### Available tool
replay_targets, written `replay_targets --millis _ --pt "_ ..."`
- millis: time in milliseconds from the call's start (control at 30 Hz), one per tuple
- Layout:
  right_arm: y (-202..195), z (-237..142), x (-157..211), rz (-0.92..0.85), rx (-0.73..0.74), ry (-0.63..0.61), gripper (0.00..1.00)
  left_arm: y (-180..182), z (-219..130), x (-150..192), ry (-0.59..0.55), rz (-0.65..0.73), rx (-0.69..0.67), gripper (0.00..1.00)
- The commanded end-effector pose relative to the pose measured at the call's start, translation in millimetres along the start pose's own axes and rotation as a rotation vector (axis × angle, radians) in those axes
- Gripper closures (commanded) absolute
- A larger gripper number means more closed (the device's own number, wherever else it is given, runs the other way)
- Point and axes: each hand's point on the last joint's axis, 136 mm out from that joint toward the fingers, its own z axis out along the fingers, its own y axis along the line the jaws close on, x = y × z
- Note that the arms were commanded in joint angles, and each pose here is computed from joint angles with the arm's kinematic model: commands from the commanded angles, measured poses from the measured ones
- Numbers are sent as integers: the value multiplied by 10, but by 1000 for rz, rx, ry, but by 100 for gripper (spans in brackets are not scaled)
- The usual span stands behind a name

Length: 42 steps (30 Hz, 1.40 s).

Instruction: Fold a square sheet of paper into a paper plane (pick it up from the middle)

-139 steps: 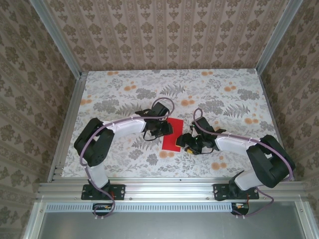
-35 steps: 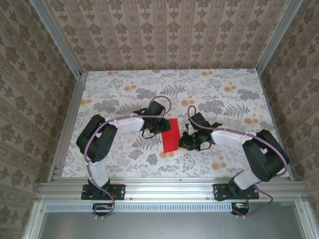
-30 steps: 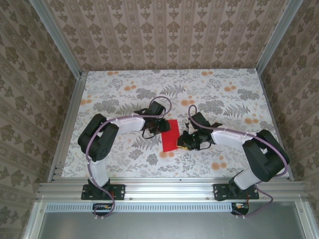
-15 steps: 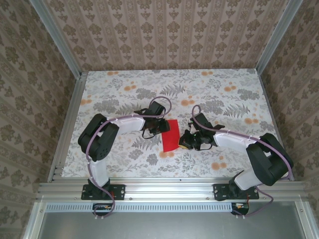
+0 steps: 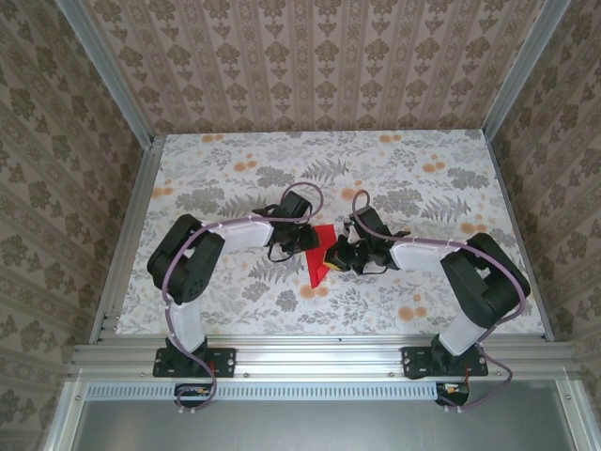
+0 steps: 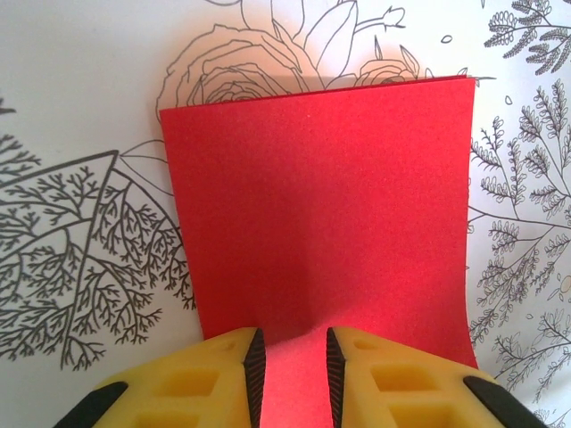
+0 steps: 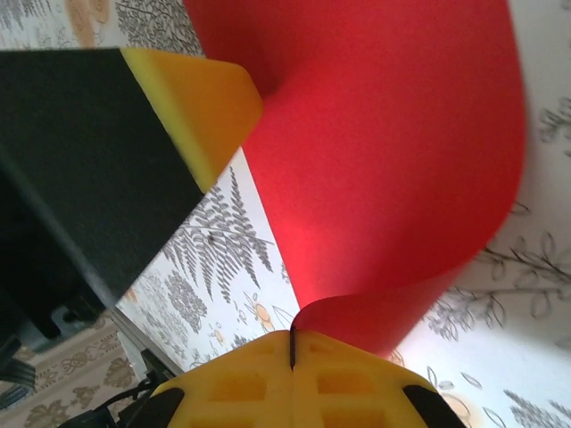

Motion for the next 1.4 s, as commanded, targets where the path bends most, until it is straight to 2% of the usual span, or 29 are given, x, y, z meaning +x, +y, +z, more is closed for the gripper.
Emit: replay_targets --millis 0,567,1367 --pt "200 44 -105 -15 -60 -19 94 153 86 108 45 5 -55 73" --pt "78 244 -77 -26 -22 42 92 150 91 125 51 10 -57 76" --pt "-101 416 -158 -33 33 35 92 122 92 132 60 22 -58 77"
